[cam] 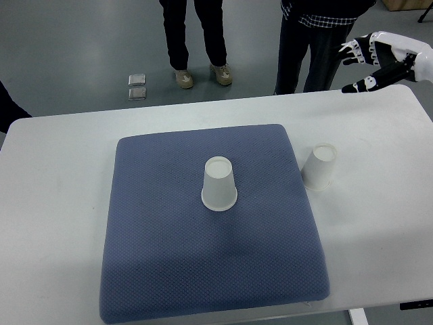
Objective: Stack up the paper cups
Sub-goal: 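Move the right hand over the white cup beside the pad and lower it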
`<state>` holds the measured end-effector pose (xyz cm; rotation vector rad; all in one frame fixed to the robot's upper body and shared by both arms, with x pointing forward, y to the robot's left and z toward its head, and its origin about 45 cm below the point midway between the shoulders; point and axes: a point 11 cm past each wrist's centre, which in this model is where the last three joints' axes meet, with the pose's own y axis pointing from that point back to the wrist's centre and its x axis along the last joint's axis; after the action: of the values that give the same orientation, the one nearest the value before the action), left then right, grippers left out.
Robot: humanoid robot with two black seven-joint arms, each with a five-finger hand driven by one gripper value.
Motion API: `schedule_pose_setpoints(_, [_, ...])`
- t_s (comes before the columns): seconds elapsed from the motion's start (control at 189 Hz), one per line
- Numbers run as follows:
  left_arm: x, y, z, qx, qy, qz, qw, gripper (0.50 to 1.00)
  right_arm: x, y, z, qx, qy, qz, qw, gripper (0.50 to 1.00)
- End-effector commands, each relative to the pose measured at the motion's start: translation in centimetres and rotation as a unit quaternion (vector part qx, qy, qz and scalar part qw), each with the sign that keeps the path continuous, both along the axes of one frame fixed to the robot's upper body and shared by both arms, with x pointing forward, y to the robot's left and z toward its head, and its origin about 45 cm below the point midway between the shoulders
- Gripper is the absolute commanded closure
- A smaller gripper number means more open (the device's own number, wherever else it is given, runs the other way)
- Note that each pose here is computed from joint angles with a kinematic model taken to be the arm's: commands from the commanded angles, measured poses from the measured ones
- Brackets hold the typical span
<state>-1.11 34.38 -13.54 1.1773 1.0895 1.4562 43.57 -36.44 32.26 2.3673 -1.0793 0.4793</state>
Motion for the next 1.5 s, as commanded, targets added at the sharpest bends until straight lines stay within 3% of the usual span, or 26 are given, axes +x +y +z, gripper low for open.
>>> schedule_pose_setpoints(0.0, [0.0,0.0,0.0,0.0,0.0,0.0,1.0,0.5,-0.9,0.6,-0.5,-0.076,0.002,0.044,0.996,0.589])
schedule_pose_setpoints(0.206, [0.0,0.0,0.0,0.0,0.0,0.0,1.0,0.5,-1.7,2.4,-2.5,-0.23,-0.028,0.118,0.966,0.591])
schedule_pose_setpoints(0.433, [0.0,0.0,0.0,0.0,-0.001,0.001,1.0,0.5,-1.4,5.3,-5.1,-0.3,-0.066,0.164,0.938,0.593])
schedule_pose_setpoints(0.871, [0.0,0.0,0.0,0.0,-0.001,0.0,1.0,0.5,-3.1,6.0,-10.0,-0.351,-0.068,0.202,0.912,0.593])
schedule_pose_setpoints(1.151, [0.0,0.0,0.0,0.0,0.0,0.0,1.0,0.5,-3.1,6.5,-11.1,-0.365,-0.105,0.202,0.902,0.595])
schedule_pose_setpoints(1.494, [0.0,0.0,0.0,0.0,0.0,0.001,1.0,0.5,-3.5,7.0,-12.8,-0.369,-0.103,0.209,0.9,0.603])
